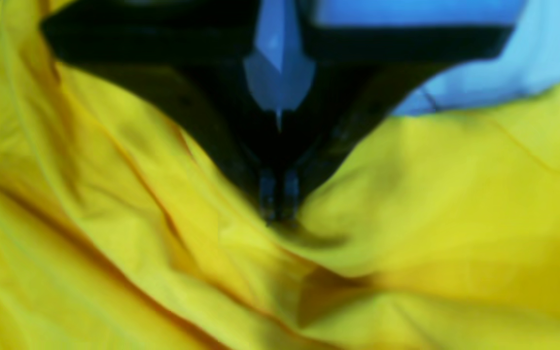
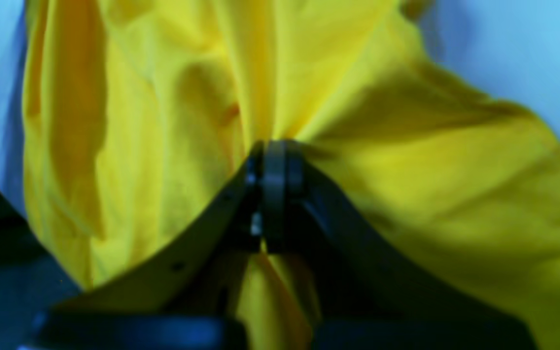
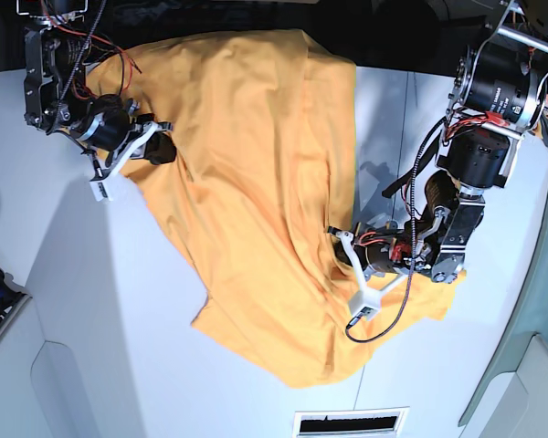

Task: Layout the t-shirt on the table in an organized manner, then fold the t-shirt properly
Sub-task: 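Drag the shirt edge with the left gripper toward the right gripper, then pull the shirt fabric with the left gripper back outward, then grasp the shirt hem with both grippers and spread it apart, then drag the shirt edges apart with both grippers to flatten it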

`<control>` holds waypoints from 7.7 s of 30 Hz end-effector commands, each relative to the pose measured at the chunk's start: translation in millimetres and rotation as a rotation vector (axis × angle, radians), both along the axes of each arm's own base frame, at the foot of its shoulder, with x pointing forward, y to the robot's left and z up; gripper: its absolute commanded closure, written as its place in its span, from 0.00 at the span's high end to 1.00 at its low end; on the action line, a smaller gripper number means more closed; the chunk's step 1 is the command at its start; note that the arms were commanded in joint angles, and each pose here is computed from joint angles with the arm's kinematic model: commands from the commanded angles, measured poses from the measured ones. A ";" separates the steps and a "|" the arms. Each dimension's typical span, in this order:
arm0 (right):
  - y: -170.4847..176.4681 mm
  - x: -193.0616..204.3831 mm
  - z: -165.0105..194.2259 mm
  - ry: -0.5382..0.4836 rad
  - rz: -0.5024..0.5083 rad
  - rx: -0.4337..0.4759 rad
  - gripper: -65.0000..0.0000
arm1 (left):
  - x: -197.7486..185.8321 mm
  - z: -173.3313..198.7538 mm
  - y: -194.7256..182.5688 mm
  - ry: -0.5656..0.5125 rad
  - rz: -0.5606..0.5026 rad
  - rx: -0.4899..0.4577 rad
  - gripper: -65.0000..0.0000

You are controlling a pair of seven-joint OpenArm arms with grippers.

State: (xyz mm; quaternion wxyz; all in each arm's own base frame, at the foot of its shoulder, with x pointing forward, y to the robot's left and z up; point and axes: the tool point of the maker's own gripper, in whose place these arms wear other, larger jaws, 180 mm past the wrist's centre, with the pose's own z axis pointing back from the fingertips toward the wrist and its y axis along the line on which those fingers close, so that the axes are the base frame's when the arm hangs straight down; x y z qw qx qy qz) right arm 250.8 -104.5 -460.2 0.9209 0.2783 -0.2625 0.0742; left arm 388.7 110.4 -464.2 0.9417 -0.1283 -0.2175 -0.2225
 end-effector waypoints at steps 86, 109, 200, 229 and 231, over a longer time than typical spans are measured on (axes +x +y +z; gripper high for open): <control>-67.5 120.5 60.8 -0.263 -0.116 -0.268 0.00 | 11.8 88.8 -25.9 0.037 -0.181 -0.284 0.03; -65.5 131.6 11.6 -0.119 -0.211 -0.187 0.15 | -60.3 39.6 36.2 0.239 -0.072 -0.297 0.21; -182.5 53.4 -11.9 -0.012 -0.275 -0.296 0.00 | -2.4 -6.4 145.5 0.104 0.156 0.291 0.00; -152.3 77.6 71.6 -0.260 -0.263 -0.163 0.00 | 48.9 73.6 88.1 0.013 0.062 -0.012 0.00; -138.0 86.5 64.4 -0.251 -0.210 -0.178 0.00 | 39.8 62.6 84.7 0.035 0.060 -0.017 0.00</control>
